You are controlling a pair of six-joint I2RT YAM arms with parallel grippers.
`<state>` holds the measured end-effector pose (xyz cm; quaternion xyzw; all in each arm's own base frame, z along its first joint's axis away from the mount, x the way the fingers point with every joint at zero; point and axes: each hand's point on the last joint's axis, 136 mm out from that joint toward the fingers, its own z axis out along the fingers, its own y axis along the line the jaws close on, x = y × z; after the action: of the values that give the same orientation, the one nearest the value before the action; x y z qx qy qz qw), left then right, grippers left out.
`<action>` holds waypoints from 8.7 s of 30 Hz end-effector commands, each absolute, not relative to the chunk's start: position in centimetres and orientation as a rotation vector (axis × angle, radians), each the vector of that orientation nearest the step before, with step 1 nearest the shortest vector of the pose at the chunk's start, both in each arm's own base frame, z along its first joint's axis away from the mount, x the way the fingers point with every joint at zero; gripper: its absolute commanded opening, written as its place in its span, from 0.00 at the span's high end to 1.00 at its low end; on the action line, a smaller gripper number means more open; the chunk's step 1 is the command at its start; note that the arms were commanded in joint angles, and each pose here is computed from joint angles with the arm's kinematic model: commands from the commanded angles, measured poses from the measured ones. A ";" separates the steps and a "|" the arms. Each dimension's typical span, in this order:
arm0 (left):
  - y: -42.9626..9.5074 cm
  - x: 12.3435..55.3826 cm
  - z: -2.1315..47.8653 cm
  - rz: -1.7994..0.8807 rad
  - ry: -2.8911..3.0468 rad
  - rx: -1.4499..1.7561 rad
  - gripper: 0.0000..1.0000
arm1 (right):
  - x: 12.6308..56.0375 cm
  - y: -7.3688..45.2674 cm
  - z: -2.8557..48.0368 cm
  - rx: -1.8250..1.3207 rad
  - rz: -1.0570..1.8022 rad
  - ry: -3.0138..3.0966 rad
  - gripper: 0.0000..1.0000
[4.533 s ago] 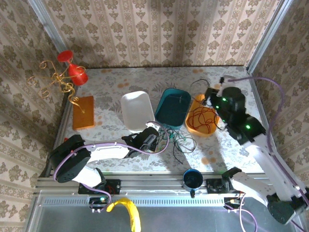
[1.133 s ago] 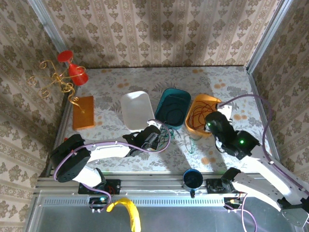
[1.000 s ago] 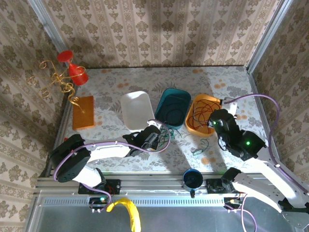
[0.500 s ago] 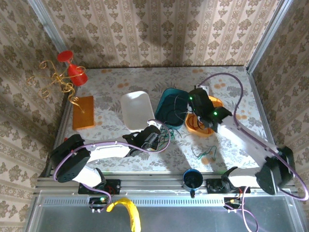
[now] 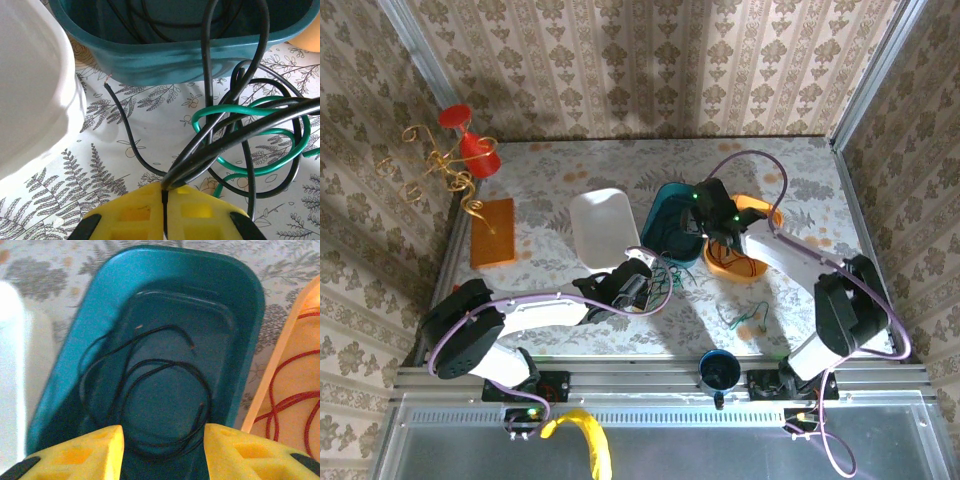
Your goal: Untangle the cables
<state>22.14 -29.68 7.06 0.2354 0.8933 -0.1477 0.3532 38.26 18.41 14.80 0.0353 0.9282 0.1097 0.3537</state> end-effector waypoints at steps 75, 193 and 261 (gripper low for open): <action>-31.2 20.7 9.8 -0.683 2.225 0.718 0.35 | 26.6 19.0 36.9 -0.091 0.851 1.808 1.00; -30.2 24.0 10.8 -0.612 2.199 0.488 1.00 | 44.8 15.0 13.6 0.466 0.463 2.395 0.50; -33.0 20.7 26.7 -0.987 1.799 0.590 1.00 | 24.5 25.3 14.8 -0.277 1.399 2.402 0.95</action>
<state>20.47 -33.09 25.89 0.2507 0.7492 -0.4020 0.4628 24.21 25.78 15.38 -0.1000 0.8301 0.5220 0.1686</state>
